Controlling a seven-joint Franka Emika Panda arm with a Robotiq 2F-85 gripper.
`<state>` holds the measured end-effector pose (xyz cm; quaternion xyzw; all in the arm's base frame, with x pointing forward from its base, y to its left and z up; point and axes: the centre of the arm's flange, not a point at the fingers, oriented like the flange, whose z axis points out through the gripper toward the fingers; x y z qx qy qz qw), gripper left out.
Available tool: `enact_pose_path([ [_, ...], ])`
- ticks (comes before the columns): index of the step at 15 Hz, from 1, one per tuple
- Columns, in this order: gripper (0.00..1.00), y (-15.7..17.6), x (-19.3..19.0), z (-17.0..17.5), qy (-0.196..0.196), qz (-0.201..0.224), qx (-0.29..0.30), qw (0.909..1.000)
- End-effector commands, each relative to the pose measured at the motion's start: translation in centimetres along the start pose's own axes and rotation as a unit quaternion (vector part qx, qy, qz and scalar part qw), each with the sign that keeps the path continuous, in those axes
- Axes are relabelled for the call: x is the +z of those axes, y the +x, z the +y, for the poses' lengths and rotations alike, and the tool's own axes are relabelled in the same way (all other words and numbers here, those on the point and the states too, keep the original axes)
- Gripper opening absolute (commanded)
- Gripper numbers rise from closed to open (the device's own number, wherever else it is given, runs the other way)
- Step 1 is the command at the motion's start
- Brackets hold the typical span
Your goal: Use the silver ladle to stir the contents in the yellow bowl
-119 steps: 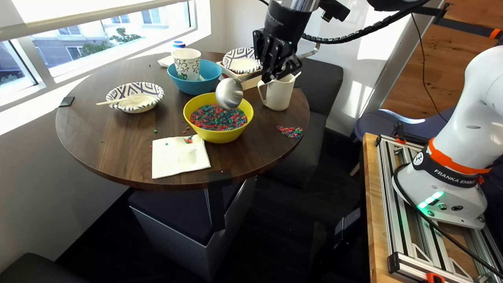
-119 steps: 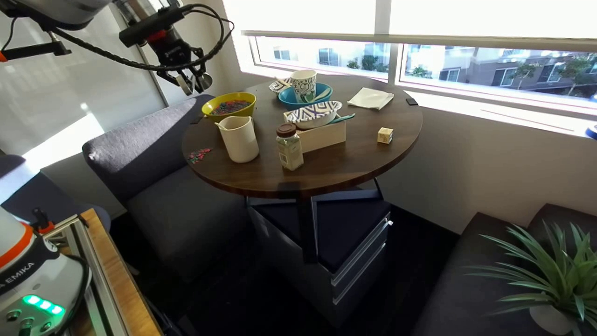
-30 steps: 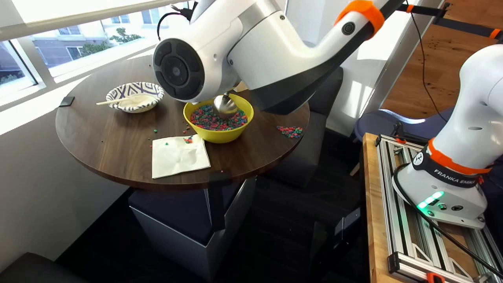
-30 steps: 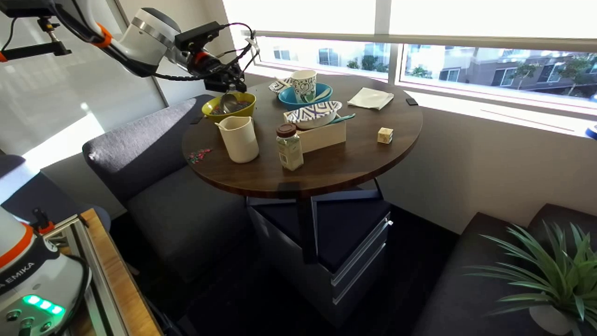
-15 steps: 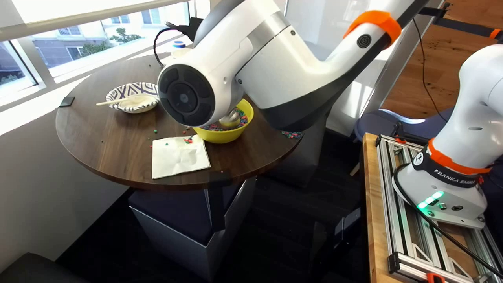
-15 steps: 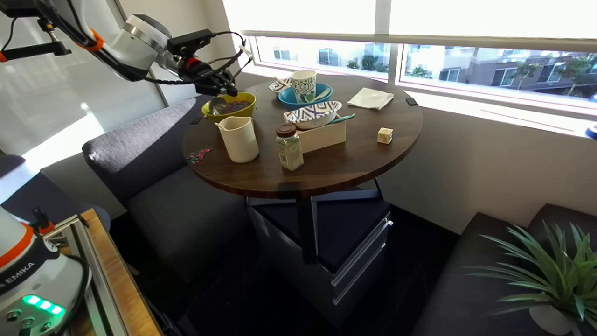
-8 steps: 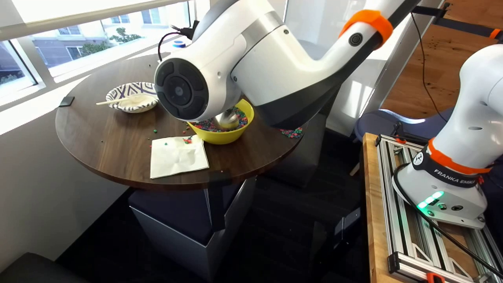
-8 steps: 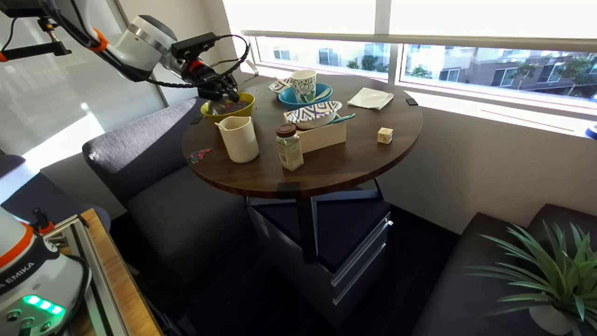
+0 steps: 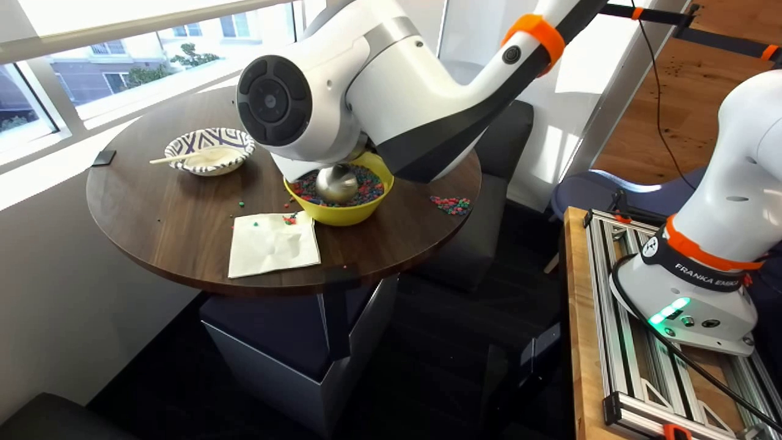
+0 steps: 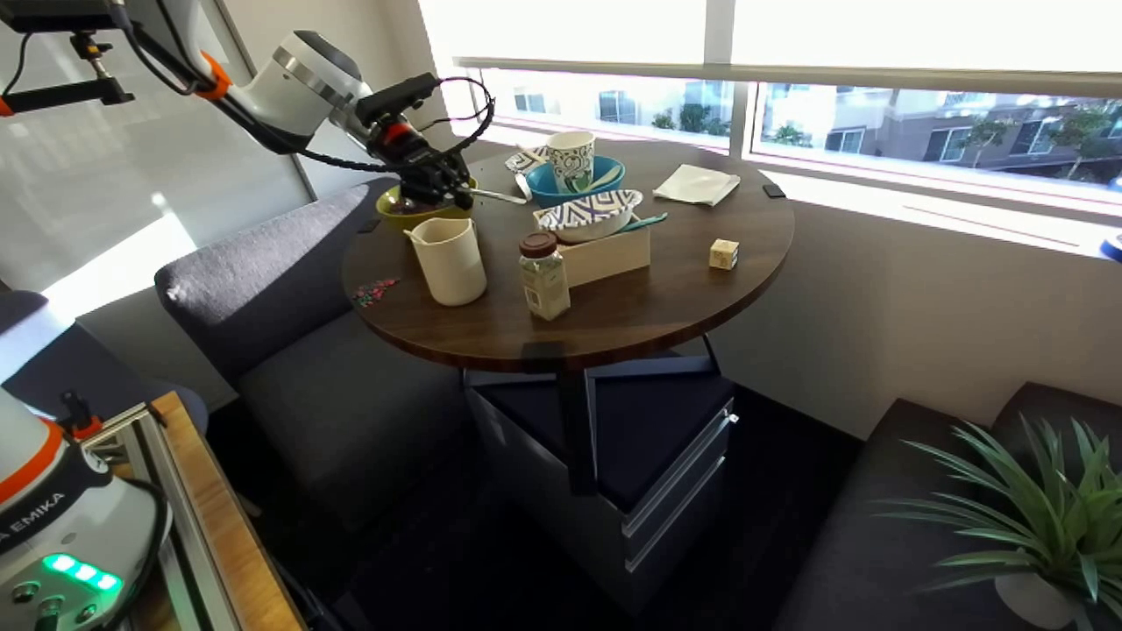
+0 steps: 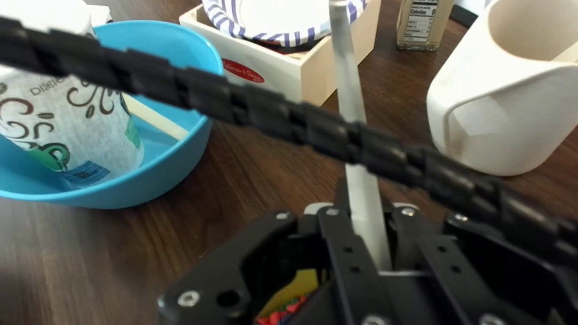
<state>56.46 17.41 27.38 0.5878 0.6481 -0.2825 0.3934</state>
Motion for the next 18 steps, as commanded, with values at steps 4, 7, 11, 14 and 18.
enact_pose_path([
  [4, 0.57, -0.8, -0.3, 1.2, -0.003, 0.036, 0.016, 0.9992],
  [7, 0.79, -1.5, -0.8, 1.5, -0.007, 0.041, 0.022, 0.9989],
  [11, 1.0, -4.6, -2.7, 1.6, 0.0, 0.032, 0.017, 0.9993],
  [14, 1.0, -9.4, -5.3, 1.5, 0.006, 0.078, 0.024, 0.9966],
  [18, 1.0, -11.6, -7.0, 2.5, -0.02, 0.112, 0.033, 0.993],
])
